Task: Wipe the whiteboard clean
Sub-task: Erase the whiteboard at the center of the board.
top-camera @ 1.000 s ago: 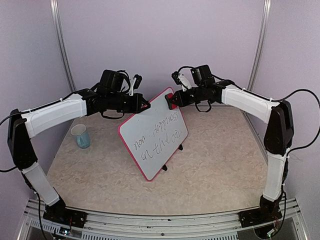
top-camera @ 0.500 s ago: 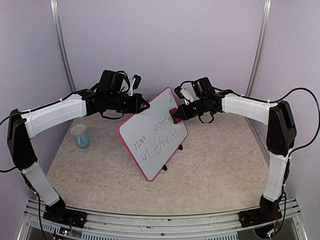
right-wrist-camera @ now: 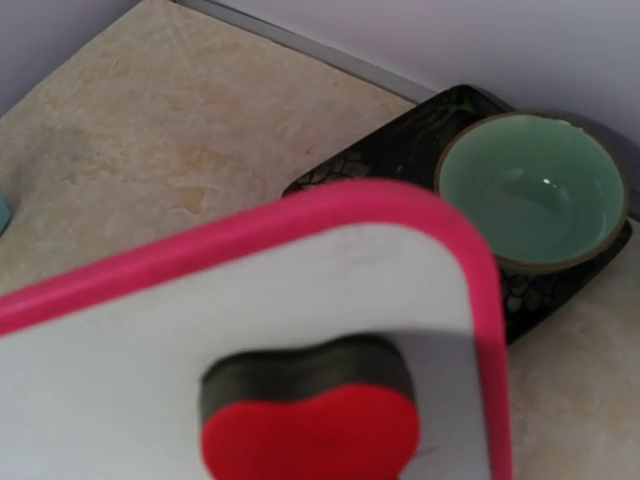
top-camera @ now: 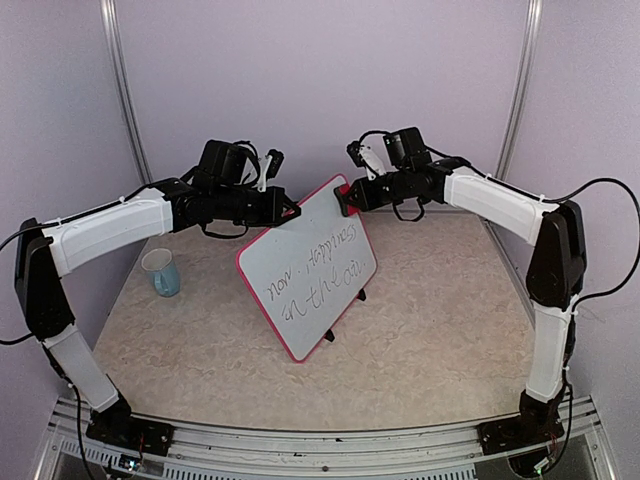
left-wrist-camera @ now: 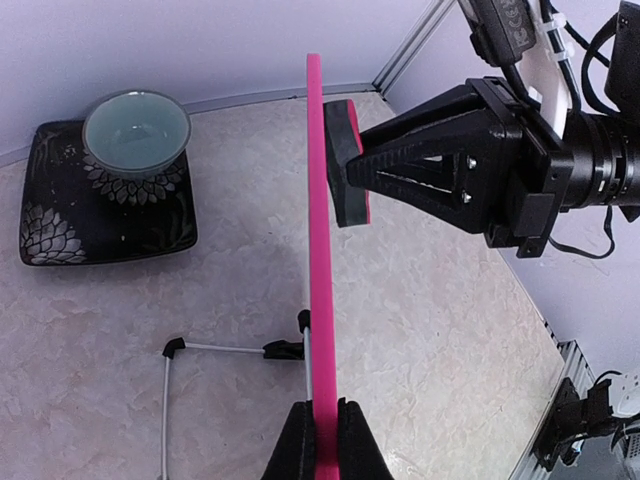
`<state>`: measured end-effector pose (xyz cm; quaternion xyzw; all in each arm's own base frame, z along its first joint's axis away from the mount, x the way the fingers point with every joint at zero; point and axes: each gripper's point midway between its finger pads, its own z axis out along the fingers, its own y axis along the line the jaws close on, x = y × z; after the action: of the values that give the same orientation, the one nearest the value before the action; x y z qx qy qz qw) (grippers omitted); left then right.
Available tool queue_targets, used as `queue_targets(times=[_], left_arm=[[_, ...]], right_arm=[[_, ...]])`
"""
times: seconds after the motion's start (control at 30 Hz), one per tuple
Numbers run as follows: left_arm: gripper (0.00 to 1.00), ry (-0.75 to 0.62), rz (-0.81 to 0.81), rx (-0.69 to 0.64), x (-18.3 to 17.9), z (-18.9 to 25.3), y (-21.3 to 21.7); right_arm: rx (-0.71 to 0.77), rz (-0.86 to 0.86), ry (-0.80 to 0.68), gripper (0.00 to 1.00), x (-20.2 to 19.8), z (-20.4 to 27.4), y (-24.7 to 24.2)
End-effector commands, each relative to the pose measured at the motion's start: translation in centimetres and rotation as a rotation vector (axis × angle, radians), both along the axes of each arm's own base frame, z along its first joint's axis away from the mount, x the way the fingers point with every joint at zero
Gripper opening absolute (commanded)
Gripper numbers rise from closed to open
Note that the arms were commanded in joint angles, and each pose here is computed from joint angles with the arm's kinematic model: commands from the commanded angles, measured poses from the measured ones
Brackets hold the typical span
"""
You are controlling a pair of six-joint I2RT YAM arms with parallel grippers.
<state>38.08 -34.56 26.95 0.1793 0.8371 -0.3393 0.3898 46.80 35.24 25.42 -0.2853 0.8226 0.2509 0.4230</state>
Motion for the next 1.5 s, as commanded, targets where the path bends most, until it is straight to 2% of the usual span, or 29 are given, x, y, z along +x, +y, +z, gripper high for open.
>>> queue_targets(times=[0.0, 0.2, 0.33, 0.7, 0.9, 1.23, 1.47], left_arm=[[0.0, 0.052, -0.176, 0.013, -3.8, -2.1, -2.7], [0.0, 0.049, -0.176, 0.012, -3.9, -2.0, -2.5], [0.0, 0.052, -0.178, 0.012, -3.8, -2.1, -2.6], [0.0, 0.059, -0.177, 0.016, -3.8, -2.4, -2.7], [0.0, 0.059, -0.179, 0.016, -3.8, -2.4, -2.7], [0.0, 0.054, -0.181, 0.015, -3.8, -2.3, -2.6], [0.0, 0.057, -0.182, 0.012, -3.7, -2.3, -2.7]], right_arm=[[-0.037, -0.014, 0.02, 0.0, 0.7, -2.2, -0.4], [-0.065, -0.023, 0.08, 0.0, -0.9, -6.3, -1.8], [-0.06, -0.03, 0.092, 0.0, -1.2, -7.1, -2.4], [-0.033, -0.02, 0.016, 0.0, 1.5, -2.3, -0.8], [-0.031, -0.018, 0.005, 0.0, 2.4, -1.4, -0.2], [-0.073, -0.026, 0.093, 0.0, -0.2, -7.3, -1.9], [-0.066, -0.026, 0.096, 0.0, -0.6, -7.4, -2.2]])
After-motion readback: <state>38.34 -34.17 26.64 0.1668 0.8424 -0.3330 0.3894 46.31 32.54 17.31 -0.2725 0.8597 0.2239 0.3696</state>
